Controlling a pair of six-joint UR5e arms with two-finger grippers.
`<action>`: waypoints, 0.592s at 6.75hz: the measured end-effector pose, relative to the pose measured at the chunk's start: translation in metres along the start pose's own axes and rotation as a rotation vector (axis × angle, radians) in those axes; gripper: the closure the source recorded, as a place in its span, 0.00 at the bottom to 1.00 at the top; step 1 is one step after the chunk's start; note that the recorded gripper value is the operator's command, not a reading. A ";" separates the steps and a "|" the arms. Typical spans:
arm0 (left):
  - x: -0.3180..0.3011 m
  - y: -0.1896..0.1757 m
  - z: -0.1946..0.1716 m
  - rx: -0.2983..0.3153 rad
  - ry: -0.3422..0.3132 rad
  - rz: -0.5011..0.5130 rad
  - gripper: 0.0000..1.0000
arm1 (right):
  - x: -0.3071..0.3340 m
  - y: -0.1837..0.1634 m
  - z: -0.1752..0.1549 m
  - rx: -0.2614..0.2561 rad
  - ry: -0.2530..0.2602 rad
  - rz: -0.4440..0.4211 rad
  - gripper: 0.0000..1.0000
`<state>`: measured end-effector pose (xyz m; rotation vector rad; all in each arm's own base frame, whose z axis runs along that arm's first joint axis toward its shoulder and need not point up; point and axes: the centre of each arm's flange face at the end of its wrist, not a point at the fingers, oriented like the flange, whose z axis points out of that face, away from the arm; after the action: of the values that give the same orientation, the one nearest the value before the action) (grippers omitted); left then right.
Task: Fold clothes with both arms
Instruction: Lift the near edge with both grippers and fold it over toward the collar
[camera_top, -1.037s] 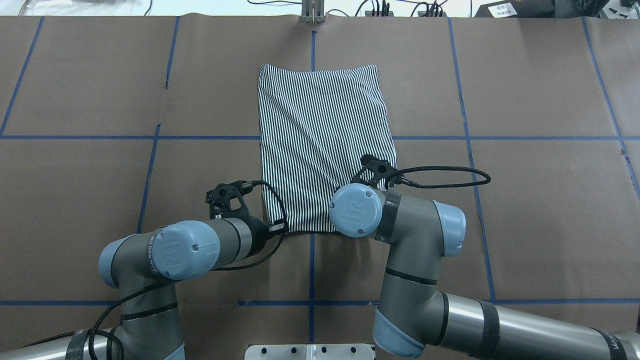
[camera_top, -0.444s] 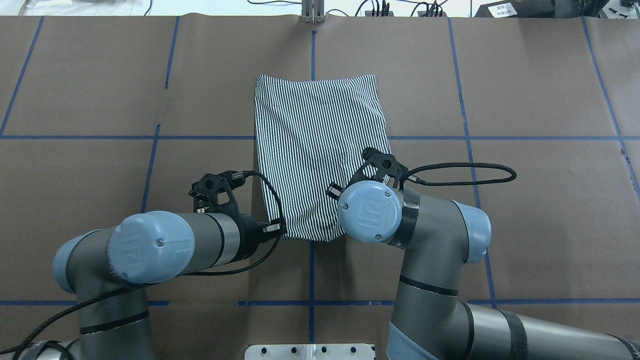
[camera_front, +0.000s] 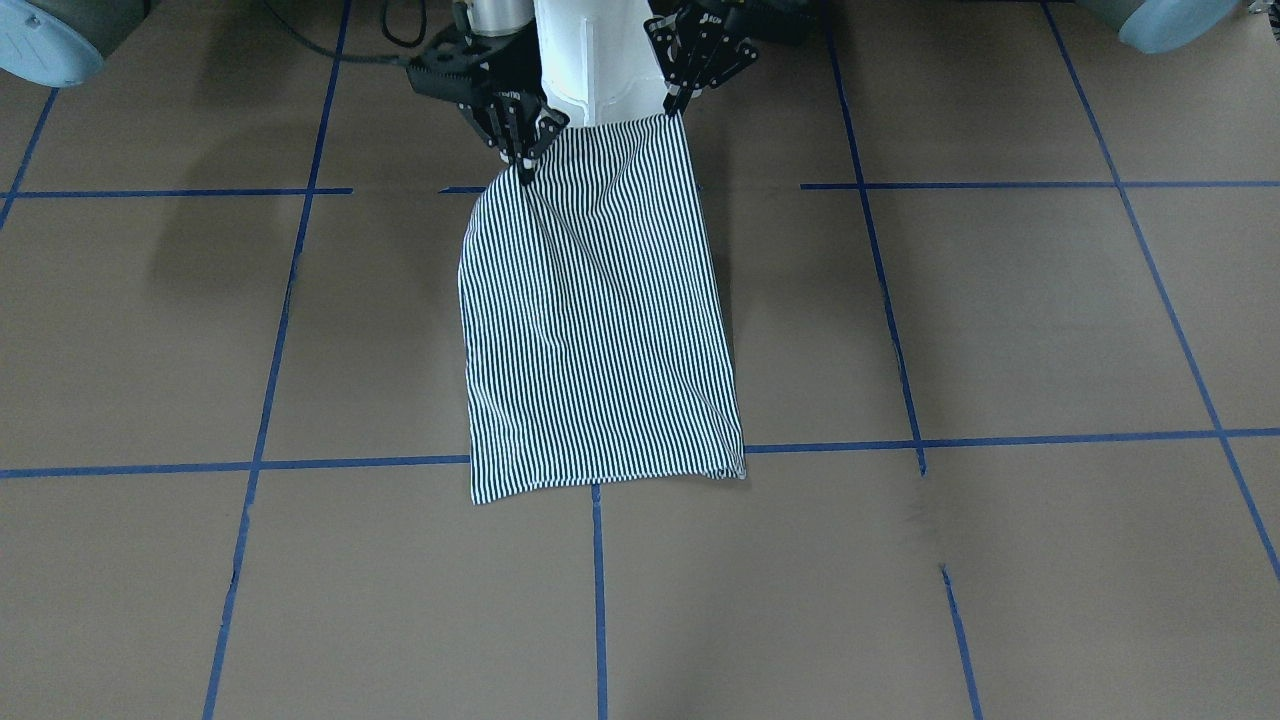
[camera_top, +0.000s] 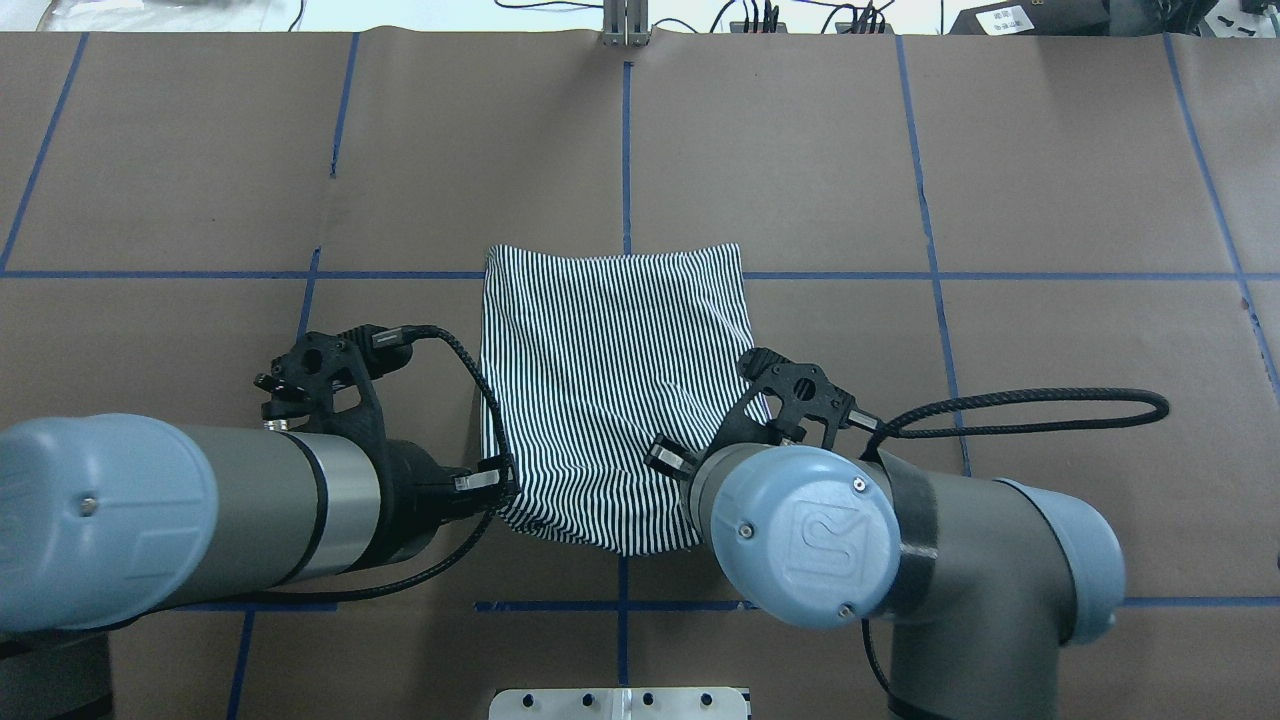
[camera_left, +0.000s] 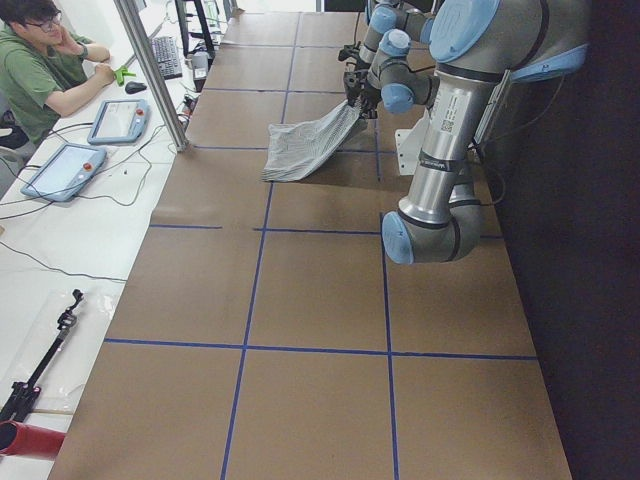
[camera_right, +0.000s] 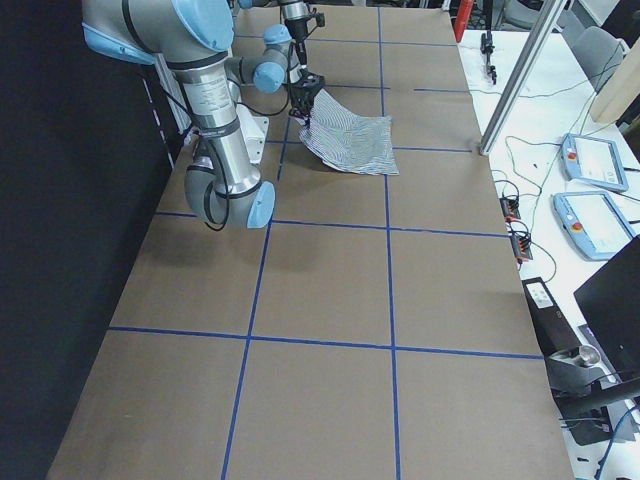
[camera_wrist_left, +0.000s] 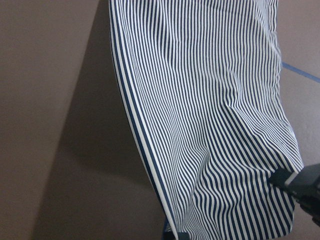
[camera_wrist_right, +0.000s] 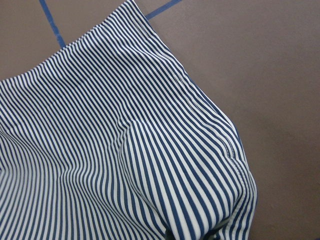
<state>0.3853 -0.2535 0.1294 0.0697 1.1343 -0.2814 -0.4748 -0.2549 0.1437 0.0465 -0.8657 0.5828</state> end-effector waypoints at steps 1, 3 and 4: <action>-0.002 0.003 -0.006 -0.012 -0.026 0.001 1.00 | 0.006 0.009 -0.013 -0.011 0.008 0.000 1.00; 0.000 -0.009 0.031 0.008 -0.104 0.024 1.00 | -0.002 0.006 0.007 0.031 0.029 -0.017 1.00; 0.005 -0.028 0.044 0.038 -0.126 0.046 1.00 | -0.015 -0.012 0.026 0.069 0.022 -0.027 1.00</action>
<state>0.4185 -0.2899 0.1462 0.1103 1.0008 -0.2630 -0.4942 -0.2789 0.1523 0.1136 -0.8223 0.5865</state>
